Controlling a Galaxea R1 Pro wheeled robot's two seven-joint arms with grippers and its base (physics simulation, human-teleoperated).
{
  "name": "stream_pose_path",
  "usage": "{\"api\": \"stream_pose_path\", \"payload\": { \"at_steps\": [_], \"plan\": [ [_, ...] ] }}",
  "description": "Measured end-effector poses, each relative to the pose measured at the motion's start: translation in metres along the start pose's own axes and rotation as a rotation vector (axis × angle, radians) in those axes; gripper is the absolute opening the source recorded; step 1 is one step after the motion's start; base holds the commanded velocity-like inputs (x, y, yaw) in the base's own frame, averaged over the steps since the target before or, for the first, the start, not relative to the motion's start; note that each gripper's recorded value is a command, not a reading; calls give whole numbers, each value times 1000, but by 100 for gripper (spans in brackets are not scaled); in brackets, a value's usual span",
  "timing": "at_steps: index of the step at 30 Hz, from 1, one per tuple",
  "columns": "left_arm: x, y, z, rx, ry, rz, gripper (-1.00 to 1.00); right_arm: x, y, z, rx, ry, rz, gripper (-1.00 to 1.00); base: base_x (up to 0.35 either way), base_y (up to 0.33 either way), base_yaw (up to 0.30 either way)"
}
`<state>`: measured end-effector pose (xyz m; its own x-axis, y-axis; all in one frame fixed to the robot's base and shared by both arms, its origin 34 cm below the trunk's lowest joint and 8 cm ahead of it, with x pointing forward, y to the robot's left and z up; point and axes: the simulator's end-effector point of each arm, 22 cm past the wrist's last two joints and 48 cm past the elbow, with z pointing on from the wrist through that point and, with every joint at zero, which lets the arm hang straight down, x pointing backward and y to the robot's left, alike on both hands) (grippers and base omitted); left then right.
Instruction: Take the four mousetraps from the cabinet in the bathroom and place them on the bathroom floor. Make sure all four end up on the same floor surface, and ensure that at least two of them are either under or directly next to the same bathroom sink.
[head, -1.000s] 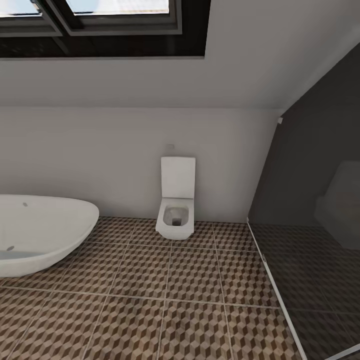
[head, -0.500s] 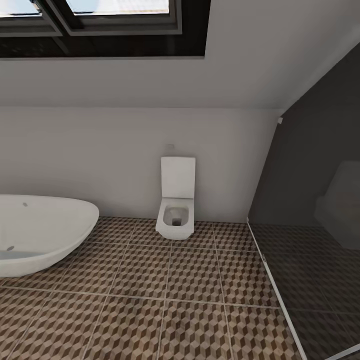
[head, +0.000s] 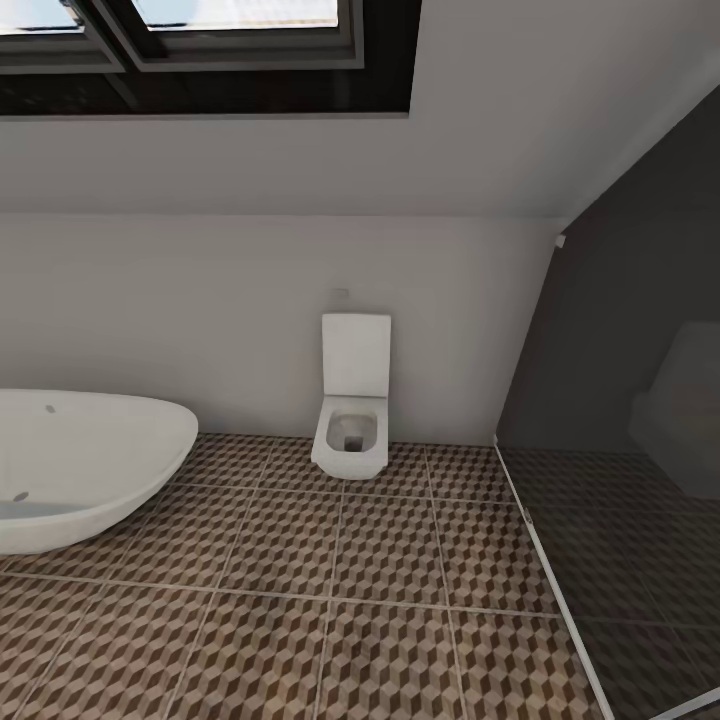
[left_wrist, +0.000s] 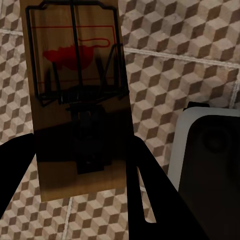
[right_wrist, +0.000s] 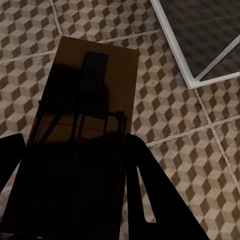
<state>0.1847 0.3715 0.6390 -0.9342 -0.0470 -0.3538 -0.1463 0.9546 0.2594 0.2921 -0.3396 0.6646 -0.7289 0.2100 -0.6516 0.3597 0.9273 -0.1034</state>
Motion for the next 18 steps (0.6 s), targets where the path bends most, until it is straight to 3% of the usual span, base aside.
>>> {"api": "stream_pose_path", "payload": {
  "at_steps": [18],
  "plan": [
    [0,0,0,0,0,0,-100,0,0,0,0,0,0,-100,0,0,0]
  ]
}}
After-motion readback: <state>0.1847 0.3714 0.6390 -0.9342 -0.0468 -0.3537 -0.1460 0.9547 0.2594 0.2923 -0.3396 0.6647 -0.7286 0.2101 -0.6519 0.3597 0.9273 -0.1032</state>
